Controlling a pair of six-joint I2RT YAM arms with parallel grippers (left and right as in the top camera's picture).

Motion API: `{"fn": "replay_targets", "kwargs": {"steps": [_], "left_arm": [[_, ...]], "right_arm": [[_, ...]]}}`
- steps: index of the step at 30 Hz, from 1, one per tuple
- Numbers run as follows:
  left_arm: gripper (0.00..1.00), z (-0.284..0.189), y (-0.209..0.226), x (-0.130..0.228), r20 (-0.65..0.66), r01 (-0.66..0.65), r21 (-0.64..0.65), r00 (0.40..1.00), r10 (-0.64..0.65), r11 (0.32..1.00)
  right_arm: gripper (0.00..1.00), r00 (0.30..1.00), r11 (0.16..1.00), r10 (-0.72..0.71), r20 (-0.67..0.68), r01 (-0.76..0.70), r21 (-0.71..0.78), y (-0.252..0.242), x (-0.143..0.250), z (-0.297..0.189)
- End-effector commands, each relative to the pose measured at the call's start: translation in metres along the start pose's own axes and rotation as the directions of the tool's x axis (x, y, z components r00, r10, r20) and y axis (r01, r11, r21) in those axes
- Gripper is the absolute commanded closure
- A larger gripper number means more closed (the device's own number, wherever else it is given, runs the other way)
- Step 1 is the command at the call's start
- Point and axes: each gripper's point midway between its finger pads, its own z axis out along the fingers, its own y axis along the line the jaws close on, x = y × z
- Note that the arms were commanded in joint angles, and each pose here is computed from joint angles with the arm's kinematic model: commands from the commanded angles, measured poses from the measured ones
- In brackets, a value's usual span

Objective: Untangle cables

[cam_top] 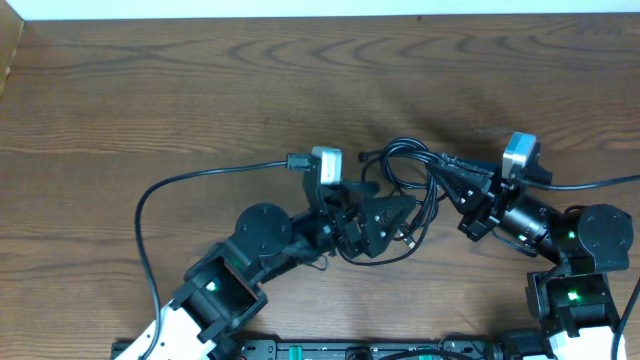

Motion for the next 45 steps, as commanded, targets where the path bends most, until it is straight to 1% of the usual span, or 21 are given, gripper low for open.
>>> {"fn": "replay_targets", "kwargs": {"steps": [1, 2, 6, 7, 12, 15, 18, 19, 20, 22, 23, 27, 28, 30, 31, 33, 35, 37, 38, 41, 45], "left_arm": [[0.01, 0.008, -0.006, 0.0, -0.023, 0.034, 0.037, 0.999, -0.033, 0.999], [0.04, 0.01, -0.005, 0.0, -0.023, 0.034, 0.036, 0.999, -0.033, 0.999], [0.45, 0.018, 0.002, 0.0, -0.021, 0.036, 0.021, 0.999, -0.036, 0.999], [0.53, 0.018, 0.003, 0.0, -0.018, 0.037, 0.015, 0.999, -0.037, 0.999], [0.53, 0.02, 0.009, -0.004, 0.007, 0.038, -0.008, 0.999, -0.038, 0.999], [0.49, 0.019, 0.011, -0.007, 0.025, 0.038, -0.02, 0.999, -0.038, 0.999], [0.48, 0.019, 0.013, -0.01, 0.043, 0.039, -0.032, 0.998, -0.038, 0.999], [0.53, 0.019, 0.012, -0.011, 0.045, 0.038, -0.029, 0.998, -0.037, 0.999], [0.62, 0.019, 0.012, -0.011, 0.045, 0.038, -0.028, 0.998, -0.036, 0.999], [0.89, 0.019, 0.011, -0.011, 0.047, 0.037, -0.026, 0.998, -0.035, 0.999], [0.93, 0.019, 0.011, -0.011, 0.046, 0.031, -0.027, 0.998, -0.029, 0.999], [0.92, 0.019, 0.011, -0.011, 0.043, -0.036, -0.029, 0.998, 0.037, 0.999], [0.93, 0.019, 0.012, -0.011, 0.042, -0.056, -0.031, 0.997, 0.057, 0.998], [0.93, 0.019, 0.013, -0.01, 0.037, -0.093, -0.039, 0.995, 0.094, 0.995], [0.93, 0.019, 0.014, -0.009, 0.033, -0.109, -0.042, 0.993, 0.11, 0.993], [0.93, 0.019, 0.018, -0.006, 0.017, -0.15, -0.059, 0.988, 0.151, 0.987], [0.92, 0.019, 0.027, -0.004, 0.002, -0.175, -0.098, 0.984, 0.177, 0.98], [0.92, 0.017, 0.04, 0.0, -0.021, -0.214, -0.153, 0.977, 0.213, 0.965], [0.93, 0.016, 0.046, 0.003, -0.039, -0.24, -0.173, 0.971, 0.237, 0.955], [0.93, 0.014, 0.054, 0.009, -0.087, -0.307, -0.195, 0.951, 0.296, 0.931], [0.94, 0.014, 0.054, 0.011, -0.11, -0.382, -0.183, 0.924, 0.367, 0.906]], "right_arm": [[0.99, 0.999, 0.999, 0.038, 0.006, -0.038, -0.018, 0.006, -0.003, 0.0], [0.99, 0.999, 0.999, 0.041, 0.002, -0.041, -0.025, 0.007, -0.002, 0.0], [0.99, 0.999, 0.998, 0.041, -0.008, -0.041, -0.045, 0.011, -0.001, 0.0], [0.99, 0.999, 0.998, 0.041, -0.01, -0.041, -0.049, 0.011, 0.0, 0.0], [0.99, 0.999, 0.995, 0.042, -0.022, -0.043, -0.089, 0.018, 0.001, -0.001], [0.99, 0.999, 0.994, 0.039, -0.026, -0.041, -0.102, 0.021, 0.001, -0.001], [0.99, 0.998, 0.991, 0.052, -0.037, -0.056, -0.121, 0.024, 0.003, -0.002], [0.99, 0.998, 0.99, 0.052, -0.041, -0.057, -0.127, 0.025, 0.003, -0.002], [0.99, 0.998, 0.99, 0.053, -0.044, -0.058, -0.131, 0.026, 0.004, -0.002], [0.99, 0.997, 0.989, 0.054, -0.046, -0.06, -0.132, 0.026, 0.004, -0.002], [0.99, 0.997, 0.989, 0.054, -0.046, -0.06, -0.132, 0.026, 0.004, -0.002], [0.99, 0.998, 0.99, 0.055, -0.044, -0.06, -0.127, 0.025, 0.004, -0.002], [0.94, 0.998, 0.99, 0.055, -0.043, -0.06, -0.124, 0.025, 0.004, -0.002], [0.65, 0.998, 0.992, 0.042, -0.042, -0.046, -0.114, 0.022, 0.005, -0.002], [0.49, 0.998, 0.993, 0.033, -0.044, -0.038, -0.107, 0.02, 0.006, -0.003], [0.24, 0.998, 0.996, 0.017, -0.053, -0.021, -0.088, 0.015, 0.009, -0.004], [0.12, 0.998, 0.998, -0.003, -0.067, -0.001, -0.067, 0.009, 0.014, -0.006], [0.08, 0.995, 0.998, -0.049, -0.086, 0.044, -0.051, 0.003, 0.021, -0.008], [0.1, 0.992, 0.996, -0.081, -0.096, 0.077, -0.047, 0.001, 0.024, -0.008], [0.23, 0.974, 0.983, -0.184, -0.134, 0.178, -0.052, -0.003, 0.037, -0.01], [0.26, 0.949, 0.968, -0.249, -0.194, 0.241, -0.067, -0.006, 0.057, -0.013]]}}
